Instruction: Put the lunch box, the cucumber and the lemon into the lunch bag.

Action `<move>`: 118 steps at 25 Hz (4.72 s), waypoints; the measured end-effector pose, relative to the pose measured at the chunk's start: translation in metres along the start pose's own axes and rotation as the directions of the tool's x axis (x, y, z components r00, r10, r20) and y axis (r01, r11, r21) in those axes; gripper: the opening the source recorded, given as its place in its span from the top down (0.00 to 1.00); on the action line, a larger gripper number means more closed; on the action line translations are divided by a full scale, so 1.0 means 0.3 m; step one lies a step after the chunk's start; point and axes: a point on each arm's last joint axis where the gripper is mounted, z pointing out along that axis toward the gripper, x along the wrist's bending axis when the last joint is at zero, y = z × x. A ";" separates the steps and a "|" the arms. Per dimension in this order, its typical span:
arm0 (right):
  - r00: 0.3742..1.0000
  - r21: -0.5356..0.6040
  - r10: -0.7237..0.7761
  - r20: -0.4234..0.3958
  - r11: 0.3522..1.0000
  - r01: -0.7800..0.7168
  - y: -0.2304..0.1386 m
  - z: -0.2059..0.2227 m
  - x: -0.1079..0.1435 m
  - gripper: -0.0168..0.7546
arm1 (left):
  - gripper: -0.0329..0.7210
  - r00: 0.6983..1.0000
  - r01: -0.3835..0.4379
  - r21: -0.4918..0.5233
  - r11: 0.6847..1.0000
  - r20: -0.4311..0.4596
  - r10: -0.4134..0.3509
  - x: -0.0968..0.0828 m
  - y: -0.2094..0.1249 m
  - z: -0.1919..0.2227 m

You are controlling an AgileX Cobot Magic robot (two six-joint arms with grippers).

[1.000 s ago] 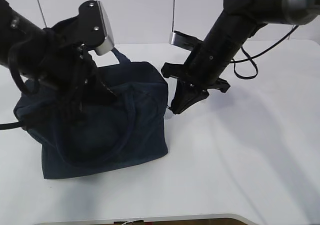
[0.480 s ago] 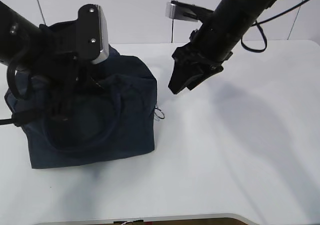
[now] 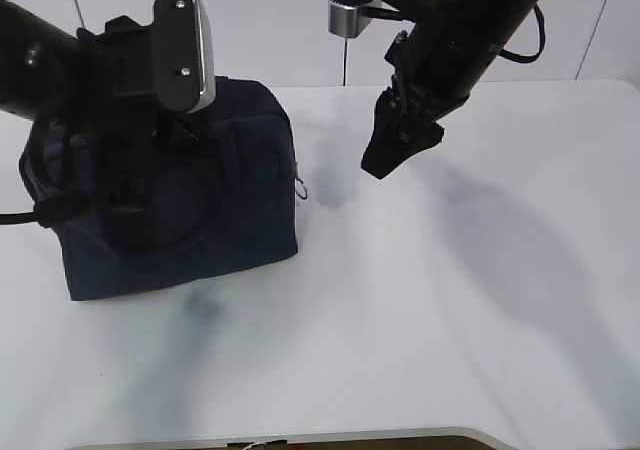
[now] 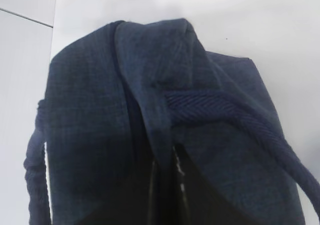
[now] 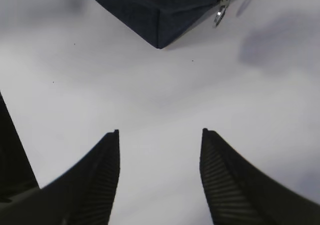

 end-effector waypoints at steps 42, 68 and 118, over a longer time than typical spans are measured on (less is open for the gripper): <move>0.961 -0.199 0.077 0.266 0.980 -0.024 -0.020 -0.499 0.226 0.43 | 0.42 0.874 0.352 0.243 0.904 -0.430 -0.224 0.014 -0.124 -0.703; 0.662 -0.486 0.553 0.506 0.817 -0.310 -0.404 -0.862 0.632 0.43 | 0.42 0.435 0.791 -0.328 0.516 -0.291 -0.852 -0.301 -0.221 -1.160; 0.676 -0.635 0.644 0.358 0.699 -0.330 -0.943 -0.328 0.977 0.43 | 0.42 0.593 0.788 -0.248 0.563 0.065 -0.802 -0.692 -0.338 -0.863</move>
